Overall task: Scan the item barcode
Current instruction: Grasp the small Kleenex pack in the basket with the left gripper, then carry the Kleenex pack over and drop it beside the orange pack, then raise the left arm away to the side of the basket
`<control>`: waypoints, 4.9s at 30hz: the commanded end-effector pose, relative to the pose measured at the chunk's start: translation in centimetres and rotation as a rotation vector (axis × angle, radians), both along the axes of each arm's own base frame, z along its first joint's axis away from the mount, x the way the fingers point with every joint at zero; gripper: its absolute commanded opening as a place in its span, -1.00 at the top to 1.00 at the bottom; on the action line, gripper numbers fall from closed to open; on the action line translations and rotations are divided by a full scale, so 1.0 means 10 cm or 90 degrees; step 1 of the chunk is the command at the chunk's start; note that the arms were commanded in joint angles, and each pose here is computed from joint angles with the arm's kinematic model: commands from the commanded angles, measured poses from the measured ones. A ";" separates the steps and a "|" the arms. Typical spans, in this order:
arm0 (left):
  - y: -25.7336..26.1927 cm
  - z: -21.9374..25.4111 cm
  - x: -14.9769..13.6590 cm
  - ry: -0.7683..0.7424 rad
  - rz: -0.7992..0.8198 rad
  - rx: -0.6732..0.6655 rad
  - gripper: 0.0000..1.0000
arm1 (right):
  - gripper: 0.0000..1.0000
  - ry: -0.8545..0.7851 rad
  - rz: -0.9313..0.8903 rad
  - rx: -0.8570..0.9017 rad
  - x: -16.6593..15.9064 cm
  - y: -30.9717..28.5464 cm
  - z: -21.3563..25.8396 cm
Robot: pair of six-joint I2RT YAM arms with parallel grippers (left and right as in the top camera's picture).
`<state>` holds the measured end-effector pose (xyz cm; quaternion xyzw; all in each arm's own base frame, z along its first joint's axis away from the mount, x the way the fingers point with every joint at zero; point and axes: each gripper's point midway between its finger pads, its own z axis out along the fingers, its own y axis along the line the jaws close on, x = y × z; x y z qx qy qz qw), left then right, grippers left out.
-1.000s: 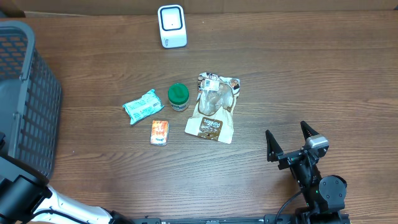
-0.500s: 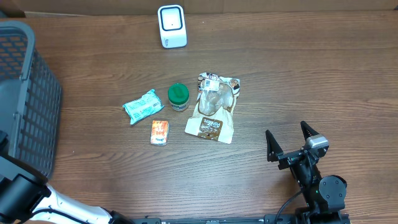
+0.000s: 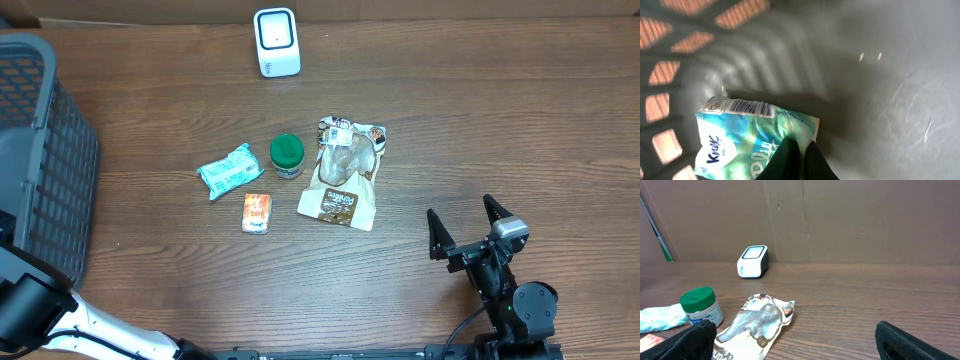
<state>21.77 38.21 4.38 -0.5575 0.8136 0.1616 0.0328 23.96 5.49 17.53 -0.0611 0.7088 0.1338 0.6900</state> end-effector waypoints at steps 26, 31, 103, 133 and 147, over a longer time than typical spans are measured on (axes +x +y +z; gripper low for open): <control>-2.36 3.37 1.45 -0.499 -0.389 0.226 0.92 | -1.00 0.000 0.000 0.005 0.00 0.00 -0.02; -3.52 3.03 1.50 -0.448 -0.566 0.098 0.92 | -1.00 0.000 0.000 0.005 0.00 0.00 -0.02; -3.44 2.05 1.51 -0.228 -0.633 -0.124 -0.16 | -1.00 0.000 0.000 0.005 0.00 0.00 -0.02; -2.90 2.05 1.44 -0.189 -0.591 -0.050 -0.99 | -1.00 0.000 0.000 0.005 0.00 0.00 -0.02; -2.90 2.05 1.44 -0.189 -0.590 -0.050 -0.99 | -1.00 -0.003 0.046 0.015 -0.04 0.12 0.00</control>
